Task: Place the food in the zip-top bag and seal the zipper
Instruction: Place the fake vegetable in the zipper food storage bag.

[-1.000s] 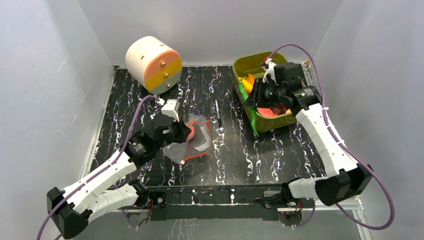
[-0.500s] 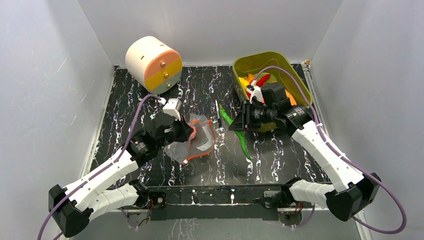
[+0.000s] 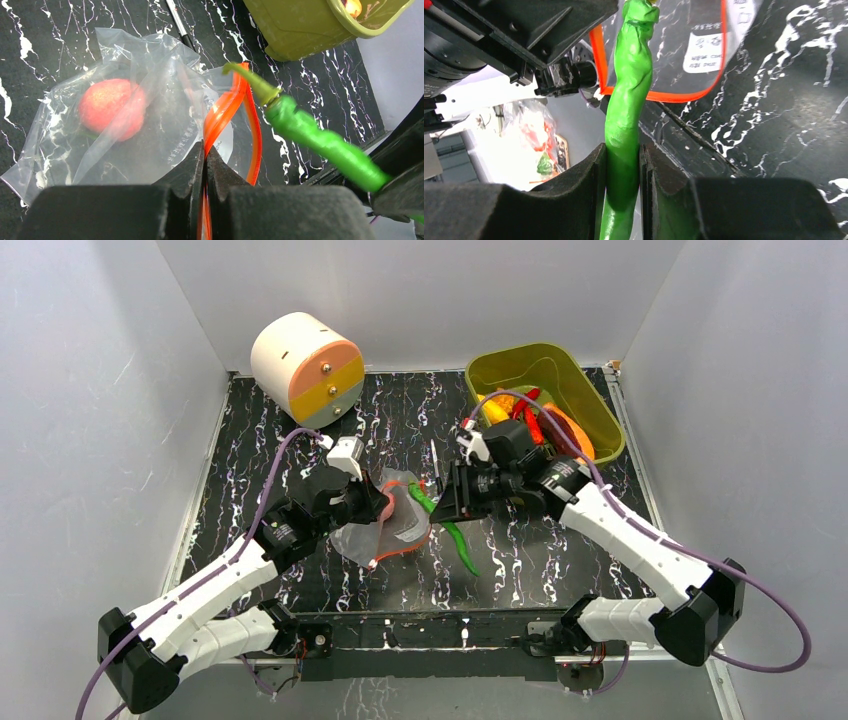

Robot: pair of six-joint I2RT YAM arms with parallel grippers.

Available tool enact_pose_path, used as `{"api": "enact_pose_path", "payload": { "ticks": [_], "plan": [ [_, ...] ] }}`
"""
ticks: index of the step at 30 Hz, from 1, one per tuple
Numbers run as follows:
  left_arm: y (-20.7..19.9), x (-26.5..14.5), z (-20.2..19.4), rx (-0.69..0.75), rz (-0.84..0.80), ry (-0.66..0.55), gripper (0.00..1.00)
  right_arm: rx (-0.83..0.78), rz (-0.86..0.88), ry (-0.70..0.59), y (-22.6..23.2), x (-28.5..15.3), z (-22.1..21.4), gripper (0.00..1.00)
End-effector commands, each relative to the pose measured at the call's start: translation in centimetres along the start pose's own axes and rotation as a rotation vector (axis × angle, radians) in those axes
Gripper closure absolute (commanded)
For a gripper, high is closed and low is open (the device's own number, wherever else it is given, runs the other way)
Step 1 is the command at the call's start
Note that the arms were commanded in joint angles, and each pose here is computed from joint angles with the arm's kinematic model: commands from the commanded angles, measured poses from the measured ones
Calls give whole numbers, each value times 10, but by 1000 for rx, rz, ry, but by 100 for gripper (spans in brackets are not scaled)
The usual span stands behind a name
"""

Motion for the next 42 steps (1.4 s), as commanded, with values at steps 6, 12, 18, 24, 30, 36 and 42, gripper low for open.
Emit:
{"api": "enact_pose_path", "payload": {
  "ticks": [6, 12, 18, 24, 30, 36, 42],
  "plan": [
    [-15, -6, 7, -24, -77, -24, 100, -18, 52, 15, 26, 34, -7, 81],
    [-18, -11, 6, -44, -97, -16, 100, -5, -22, 35, 13, 50, -4, 81],
    [-12, -15, 3, -48, -70, -5, 100, -22, -34, 67, 13, 54, -4, 81],
    [-7, -19, 9, -29, -46, -39, 100, -40, -30, 78, 15, 40, -12, 81],
    [-7, -17, 7, 20, -46, -17, 100, -68, 17, 112, 19, 24, -29, 81],
    [-10, -13, 4, 53, -59, 14, 100, -98, 53, 124, 27, 12, -34, 81],
    [-15, -8, 4, 56, -75, 31, 100, -84, 78, 126, 28, 13, -37, 81]
  ]
}}
Point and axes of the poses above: each gripper's point midway between its finger pads, its own x axis out along the fingers, its own y axis along the line the jaws close on, z = x × y, the point moved 2 cm from there along -x, back along the fingers, and after that the axes turned 8 degrees about -x, right-handed, at the moved point
